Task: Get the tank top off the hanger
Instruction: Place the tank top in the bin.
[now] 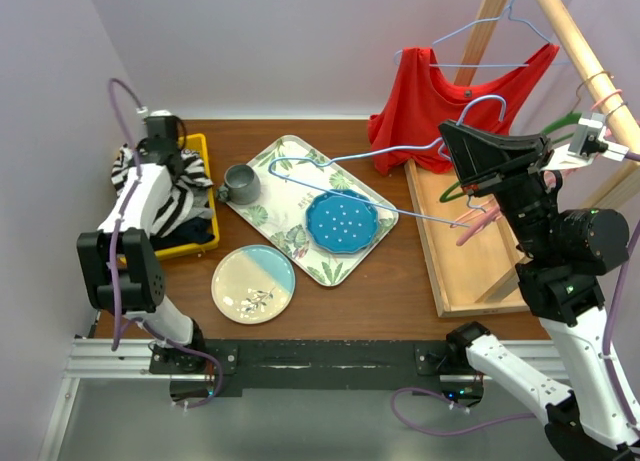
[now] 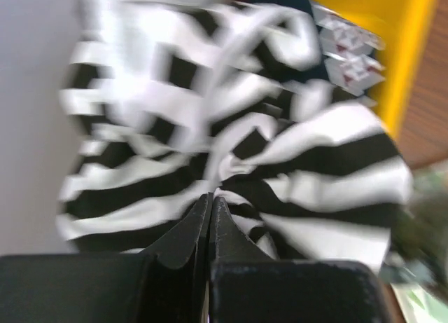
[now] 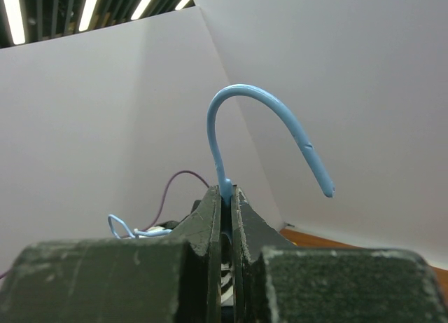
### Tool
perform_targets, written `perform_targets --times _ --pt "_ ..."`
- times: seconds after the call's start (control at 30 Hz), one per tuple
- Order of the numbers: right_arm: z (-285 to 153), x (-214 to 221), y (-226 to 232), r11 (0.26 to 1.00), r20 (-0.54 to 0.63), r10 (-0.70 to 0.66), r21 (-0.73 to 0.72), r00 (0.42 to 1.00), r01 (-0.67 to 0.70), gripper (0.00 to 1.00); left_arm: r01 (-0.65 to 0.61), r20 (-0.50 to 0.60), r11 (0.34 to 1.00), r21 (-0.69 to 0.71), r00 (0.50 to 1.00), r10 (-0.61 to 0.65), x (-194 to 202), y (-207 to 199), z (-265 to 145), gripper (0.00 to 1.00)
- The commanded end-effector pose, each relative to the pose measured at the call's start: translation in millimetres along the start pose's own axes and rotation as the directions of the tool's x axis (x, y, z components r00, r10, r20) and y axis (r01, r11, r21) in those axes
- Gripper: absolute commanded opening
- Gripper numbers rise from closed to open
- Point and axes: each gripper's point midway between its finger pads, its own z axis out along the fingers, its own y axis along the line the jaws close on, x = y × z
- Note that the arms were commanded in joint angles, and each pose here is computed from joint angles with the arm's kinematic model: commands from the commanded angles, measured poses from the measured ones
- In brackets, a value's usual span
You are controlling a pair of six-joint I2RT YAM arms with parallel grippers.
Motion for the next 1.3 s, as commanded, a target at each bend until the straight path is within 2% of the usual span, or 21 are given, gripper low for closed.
perform_targets --times 0.0,0.07,0.17,0.23,0.4,0.5,0.57,0.6,0.73,0.8,0.97,1.03,1.17,1.2,1.27 --pt "1.0 -6.7 -2.6 1.0 0.034 -0.024 0.012 0.999 0.023 0.0 0.178 0.094 0.966 -0.186 0.982 -0.163 -20.7 58.2 -3.6 0.0" --pt "1.3 -7.4 -1.4 1.0 0.038 -0.02 0.005 0.999 0.02 0.0 0.173 0.058 0.965 -0.196 0.985 -0.164 -6.2 56.4 10.0 0.0" --pt "0.9 -6.2 -2.0 1.0 0.041 -0.015 0.003 0.999 0.015 0.0 0.15 -0.054 0.976 -0.156 0.986 -0.16 28.6 38.2 37.2 0.0" --pt "-0.8 -5.5 -2.3 1.0 0.038 -0.02 0.005 0.999 0.02 0.0 0.139 -0.114 0.987 -0.084 0.982 -0.148 49.2 19.4 52.4 0.0" --pt "-3.8 -9.7 -2.4 0.999 0.048 -0.041 0.014 0.998 0.04 0.0 0.159 -0.152 0.987 -0.018 0.975 -0.16 62.5 2.2 60.6 0.0" --pt "-3.7 -9.5 -2.9 0.999 0.044 -0.048 0.016 0.998 0.047 0.0 0.147 -0.168 0.989 0.003 0.975 -0.144 63.3 -0.4 58.5 0.05" --pt "-2.9 -8.5 -4.0 0.998 0.04 -0.053 0.019 0.998 0.053 0.0 0.148 -0.138 0.989 0.018 0.98 -0.144 49.8 0.2 47.7 0.27" --pt "-3.0 -7.8 -4.4 0.998 0.038 -0.053 0.02 0.998 0.052 0.0 0.149 -0.115 0.988 0.031 0.983 -0.145 40.5 0.8 41.7 0.44" --pt "-2.5 -4.0 -4.3 0.999 0.024 -0.05 0.014 0.998 0.05 0.0 0.154 0.013 0.986 0.059 0.988 -0.155 -7.1 13.7 3.0 0.61" --pt "-2.6 -2.1 -3.9 0.999 0.018 -0.042 0.01 0.999 0.042 0.0 0.145 0.036 0.989 0.039 0.989 -0.146 -23.4 22.9 -14.2 0.78" --pt "-1.2 1.8 -4.0 0.999 0.005 -0.034 0.004 0.999 0.034 0.0 0.14 0.104 0.989 0.055 0.984 -0.145 -57.7 35.4 -52.9 0.82" --pt "-0.7 3.3 -2.5 1.0 -0.001 -0.029 -0.005 1.0 0.029 0.0 0.135 0.148 0.985 0.105 0.978 -0.15 -71.1 32.7 -71.6 0.83" --pt "0.1 14.6 -7.3 0.997 -0.049 -0.077 -0.007 0.996 0.077 0.0 0.046 0.231 0.955 0.293 0.966 -0.117 -87.6 3.2 -111.9 0.84" --pt "-0.4 23.2 -12.3 0.996 -0.082 -0.089 0.003 0.993 0.09 0.0 -0.004 0.245 0.914 0.405 0.964 -0.105 -89.1 -14.8 -126.2 0.84" --pt "0.4 37.9 -15.6 0.992 -0.133 -0.129 -0.022 0.983 0.127 0.0 -0.054 0.307 0.854 0.517 0.944 -0.126 -96.9 -27.9 -157.9 0.84"
